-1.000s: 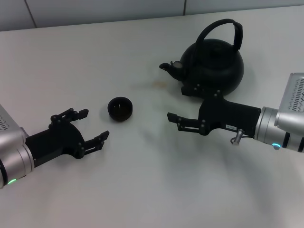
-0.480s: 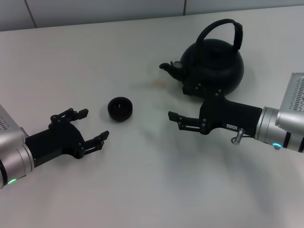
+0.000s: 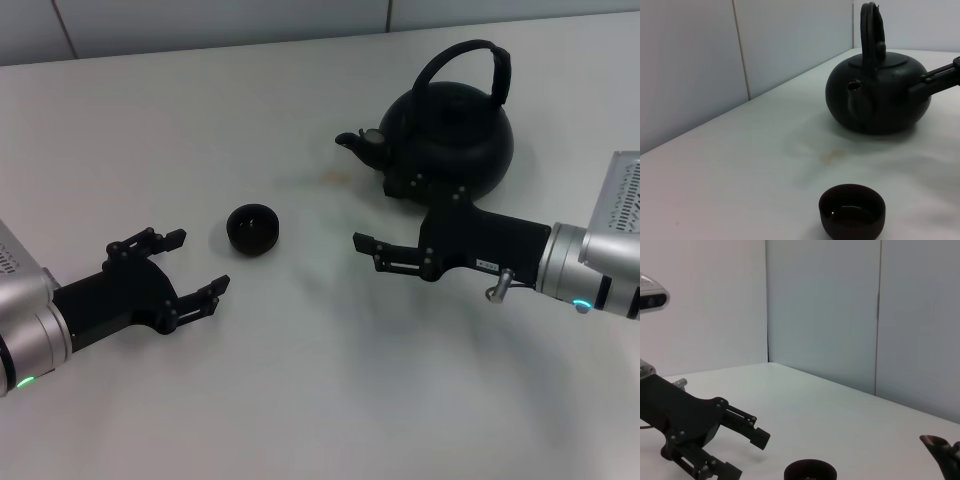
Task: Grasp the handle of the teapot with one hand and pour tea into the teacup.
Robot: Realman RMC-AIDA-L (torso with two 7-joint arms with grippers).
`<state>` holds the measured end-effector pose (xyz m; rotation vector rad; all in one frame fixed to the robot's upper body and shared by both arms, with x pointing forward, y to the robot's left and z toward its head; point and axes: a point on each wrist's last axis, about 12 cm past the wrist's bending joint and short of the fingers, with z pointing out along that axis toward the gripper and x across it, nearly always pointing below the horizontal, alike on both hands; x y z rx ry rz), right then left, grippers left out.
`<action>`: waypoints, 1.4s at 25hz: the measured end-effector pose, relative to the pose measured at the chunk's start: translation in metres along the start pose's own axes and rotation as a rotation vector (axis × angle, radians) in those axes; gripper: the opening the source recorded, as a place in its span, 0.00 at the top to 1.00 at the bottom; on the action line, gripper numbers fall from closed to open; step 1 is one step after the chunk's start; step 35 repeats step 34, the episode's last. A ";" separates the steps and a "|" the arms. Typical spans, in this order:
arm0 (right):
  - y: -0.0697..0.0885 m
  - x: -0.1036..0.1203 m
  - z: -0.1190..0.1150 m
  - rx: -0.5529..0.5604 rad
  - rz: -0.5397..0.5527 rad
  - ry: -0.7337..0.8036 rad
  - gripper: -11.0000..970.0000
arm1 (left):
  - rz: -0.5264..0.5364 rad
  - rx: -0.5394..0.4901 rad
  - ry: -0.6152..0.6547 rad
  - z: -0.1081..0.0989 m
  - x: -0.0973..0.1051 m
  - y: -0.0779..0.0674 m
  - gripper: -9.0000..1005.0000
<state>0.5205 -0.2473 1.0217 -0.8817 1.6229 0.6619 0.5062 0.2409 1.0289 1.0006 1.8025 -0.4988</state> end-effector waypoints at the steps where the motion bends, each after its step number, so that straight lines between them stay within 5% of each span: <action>1: 0.000 0.000 0.000 0.000 0.000 0.000 0.15 | 0.000 0.000 0.000 0.000 0.000 0.000 0.21; 35: 0.001 0.000 0.001 -0.009 -0.003 0.004 0.15 | -0.002 -0.002 0.000 -0.001 0.001 -0.001 0.21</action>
